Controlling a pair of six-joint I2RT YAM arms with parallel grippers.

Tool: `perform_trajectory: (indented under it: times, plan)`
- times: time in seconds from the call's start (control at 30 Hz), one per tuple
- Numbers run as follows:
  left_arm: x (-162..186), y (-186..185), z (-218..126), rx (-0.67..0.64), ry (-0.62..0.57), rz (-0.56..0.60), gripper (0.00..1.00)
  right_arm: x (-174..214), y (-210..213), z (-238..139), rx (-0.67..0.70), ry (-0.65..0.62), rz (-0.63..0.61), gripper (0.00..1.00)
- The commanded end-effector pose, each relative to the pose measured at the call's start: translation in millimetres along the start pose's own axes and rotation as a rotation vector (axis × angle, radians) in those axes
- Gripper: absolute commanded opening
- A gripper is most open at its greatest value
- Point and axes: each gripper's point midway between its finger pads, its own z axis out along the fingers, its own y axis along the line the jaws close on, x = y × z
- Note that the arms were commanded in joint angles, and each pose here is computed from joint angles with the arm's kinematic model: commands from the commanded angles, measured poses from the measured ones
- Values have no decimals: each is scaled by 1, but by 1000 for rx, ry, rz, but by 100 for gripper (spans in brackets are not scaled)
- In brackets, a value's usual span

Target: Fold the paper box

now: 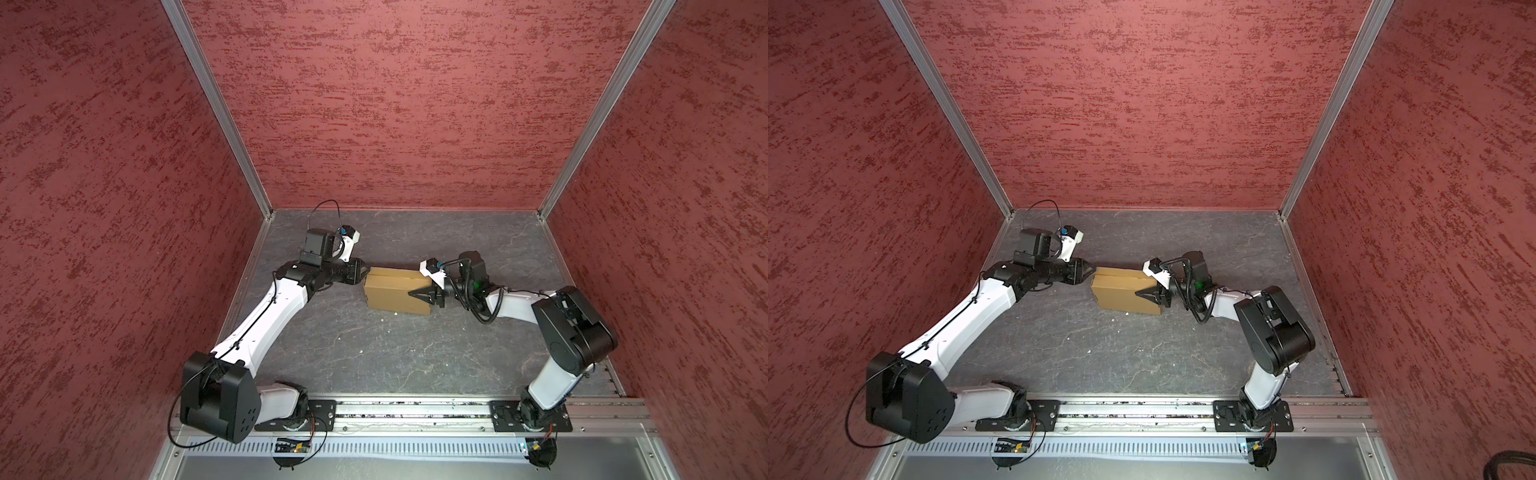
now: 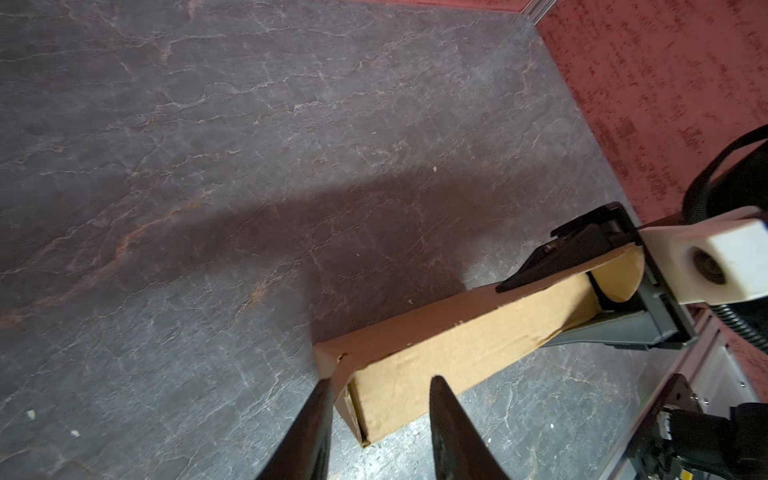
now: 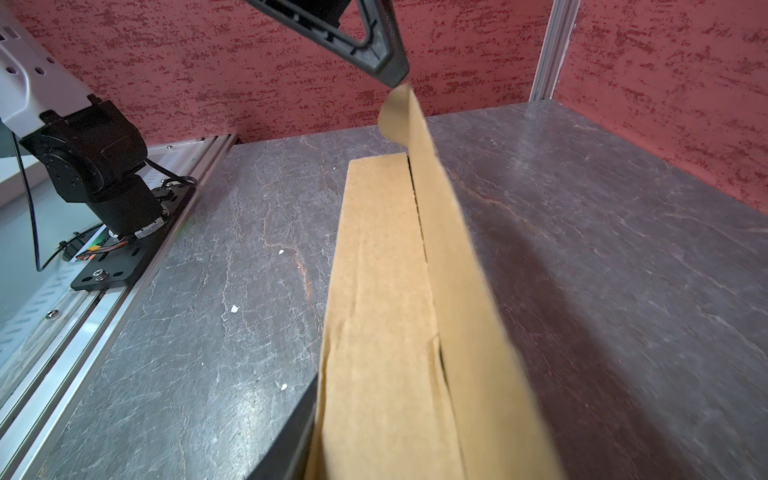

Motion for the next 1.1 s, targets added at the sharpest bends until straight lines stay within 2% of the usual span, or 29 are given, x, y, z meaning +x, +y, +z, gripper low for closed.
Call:
perform_trajectory:
  times: [0.0,0.33,0.57,1.07]
  plan:
    - [-5,6,-3,-72,-7,49,39,6,2,3,7,6,8,29]
    - [-4,12,4,-117,-12,89,37,7,2,3,7,7,11,29]
    - [-2,9,9,-93,1,83,29,7,0,3,13,11,16,29]
    - [2,8,16,-77,25,67,22,9,-1,3,21,25,20,28]
